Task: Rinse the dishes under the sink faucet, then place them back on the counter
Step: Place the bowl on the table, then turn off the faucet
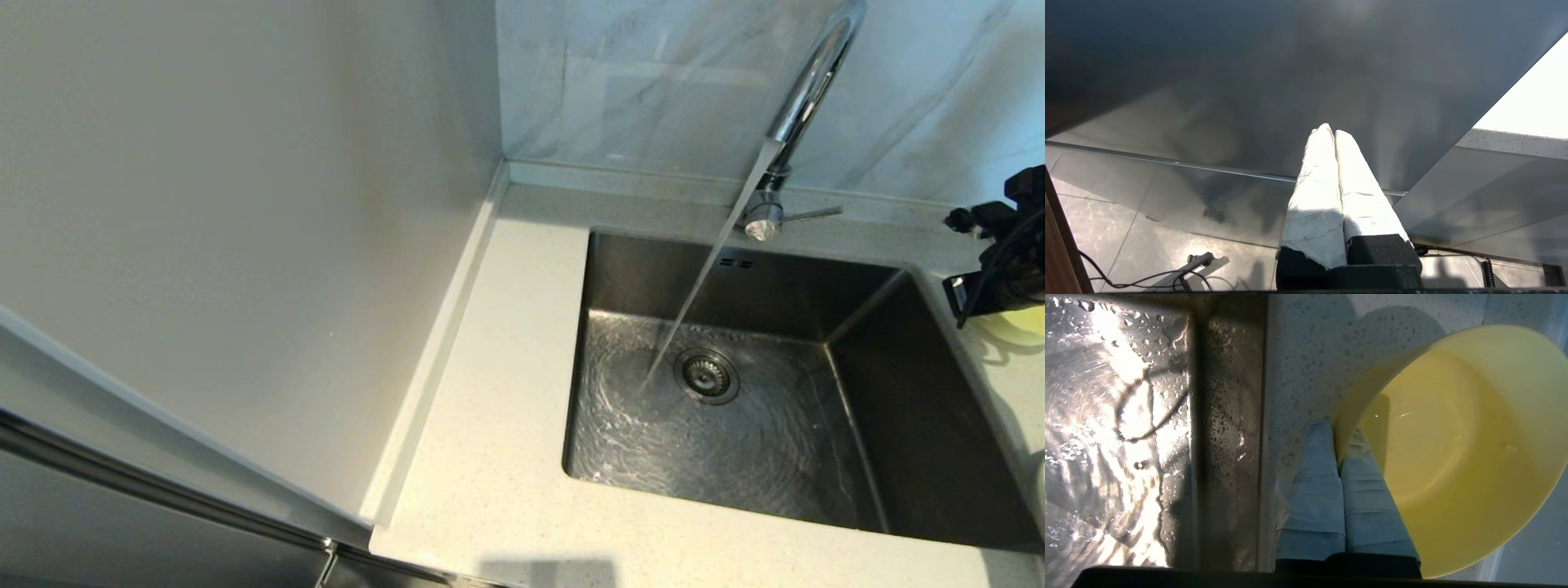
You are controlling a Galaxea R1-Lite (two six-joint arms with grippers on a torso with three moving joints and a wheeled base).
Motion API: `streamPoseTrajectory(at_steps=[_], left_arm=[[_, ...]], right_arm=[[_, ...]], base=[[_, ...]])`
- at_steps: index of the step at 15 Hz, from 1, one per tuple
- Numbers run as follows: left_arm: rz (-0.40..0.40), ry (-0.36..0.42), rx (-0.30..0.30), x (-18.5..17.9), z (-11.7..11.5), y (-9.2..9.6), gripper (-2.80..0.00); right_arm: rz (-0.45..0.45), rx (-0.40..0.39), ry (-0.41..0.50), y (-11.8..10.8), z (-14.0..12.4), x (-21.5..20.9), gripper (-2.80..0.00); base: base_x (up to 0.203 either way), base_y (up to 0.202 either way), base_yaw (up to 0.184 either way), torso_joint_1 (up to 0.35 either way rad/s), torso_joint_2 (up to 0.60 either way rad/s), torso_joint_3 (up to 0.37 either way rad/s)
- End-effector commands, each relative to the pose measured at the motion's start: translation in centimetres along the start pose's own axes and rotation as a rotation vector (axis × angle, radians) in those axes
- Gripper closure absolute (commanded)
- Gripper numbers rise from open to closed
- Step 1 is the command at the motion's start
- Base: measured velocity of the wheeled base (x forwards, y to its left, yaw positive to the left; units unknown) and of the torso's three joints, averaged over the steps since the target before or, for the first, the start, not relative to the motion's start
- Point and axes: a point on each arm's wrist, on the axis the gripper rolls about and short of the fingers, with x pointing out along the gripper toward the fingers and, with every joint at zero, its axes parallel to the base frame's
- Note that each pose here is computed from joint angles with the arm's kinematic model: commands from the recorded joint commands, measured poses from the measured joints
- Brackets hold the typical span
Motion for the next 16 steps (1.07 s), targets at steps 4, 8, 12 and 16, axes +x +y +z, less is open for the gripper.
streamPoseTrajectory(at_steps=[4,8,12,16], left_arm=[[0.000,0.000,0.000,0.0,0.0,0.0,0.00],[0.000,0.000,0.000,0.0,0.0,0.0,0.00],[0.000,0.000,0.000,0.0,0.0,0.0,0.00],[0.000,0.000,0.000,0.0,0.0,0.0,0.00]], right_arm=[[-0.001,0.000,0.001,0.0,0.0,0.1,-2.80],[-0.009,0.055,-0.033,-0.5,0.6,-1.2,-2.80],[-0.002,0.091,-0.114,-1.9,1.4,-6.0,-2.80],[0.028,0.097,-0.156,-2.6,0.4,-10.8,-2.80]], base=[[0.000,0.000,0.000,0.000,0.00,0.000],[0.000,0.000,0.000,0.000,0.00,0.000],[0.000,0.000,0.000,0.000,0.00,0.000],[0.000,0.000,0.000,0.000,0.00,0.000]])
